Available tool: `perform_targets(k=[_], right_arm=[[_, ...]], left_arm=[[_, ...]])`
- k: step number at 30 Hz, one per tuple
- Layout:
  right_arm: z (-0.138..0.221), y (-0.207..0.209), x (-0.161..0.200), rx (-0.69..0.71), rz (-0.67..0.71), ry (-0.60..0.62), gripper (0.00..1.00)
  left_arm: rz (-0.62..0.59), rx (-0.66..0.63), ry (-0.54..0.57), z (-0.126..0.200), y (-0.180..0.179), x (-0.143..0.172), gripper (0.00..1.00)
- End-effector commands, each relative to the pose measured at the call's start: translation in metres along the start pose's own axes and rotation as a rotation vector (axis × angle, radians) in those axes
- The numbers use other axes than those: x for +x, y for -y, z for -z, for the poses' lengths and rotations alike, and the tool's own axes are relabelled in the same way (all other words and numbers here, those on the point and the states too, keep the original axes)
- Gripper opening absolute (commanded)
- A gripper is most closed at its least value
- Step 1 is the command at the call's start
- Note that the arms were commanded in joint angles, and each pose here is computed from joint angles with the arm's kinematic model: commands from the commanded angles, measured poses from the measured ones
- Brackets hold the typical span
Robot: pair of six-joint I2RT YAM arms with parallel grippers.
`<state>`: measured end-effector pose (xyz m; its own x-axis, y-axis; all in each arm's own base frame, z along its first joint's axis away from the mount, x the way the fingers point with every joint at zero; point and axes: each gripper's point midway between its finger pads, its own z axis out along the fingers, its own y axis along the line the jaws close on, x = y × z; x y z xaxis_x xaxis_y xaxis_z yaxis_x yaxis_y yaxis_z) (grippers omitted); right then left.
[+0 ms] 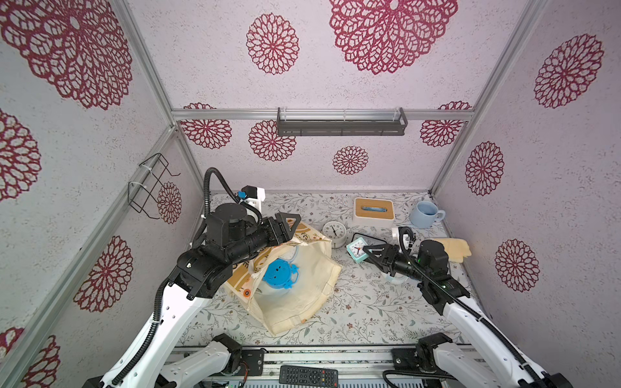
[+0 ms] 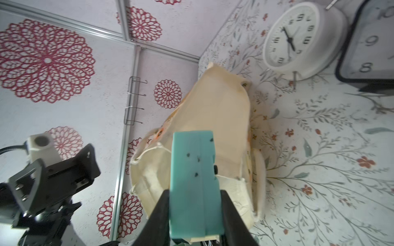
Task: Take the alarm clock out of the canvas bag
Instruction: Place the alarm at the center of the board.
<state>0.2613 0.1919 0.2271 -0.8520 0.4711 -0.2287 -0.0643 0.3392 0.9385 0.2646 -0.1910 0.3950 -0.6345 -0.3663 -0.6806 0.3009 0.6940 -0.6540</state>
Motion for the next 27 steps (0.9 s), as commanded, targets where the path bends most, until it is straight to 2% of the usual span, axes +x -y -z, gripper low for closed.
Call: perform_targets(k=[1,7,27], right_arm=[[-0.009,0.01,-0.011,0.032,0.04,0.022,0.3],[-0.034,0.055,-0.02,0.168,0.015,-0.004,0.3],[-0.116,0.113,-0.017,0.267,-0.104,-0.108,0.35]], left_arm=[[-0.045,-0.041,-0.031,0.001,-0.009,0.007,0.75],[-0.054,-0.131,-0.026,0.002,-0.028,0.01,0.75],[-0.059,-0.157,-0.004,0.007,-0.035,0.008,0.76]])
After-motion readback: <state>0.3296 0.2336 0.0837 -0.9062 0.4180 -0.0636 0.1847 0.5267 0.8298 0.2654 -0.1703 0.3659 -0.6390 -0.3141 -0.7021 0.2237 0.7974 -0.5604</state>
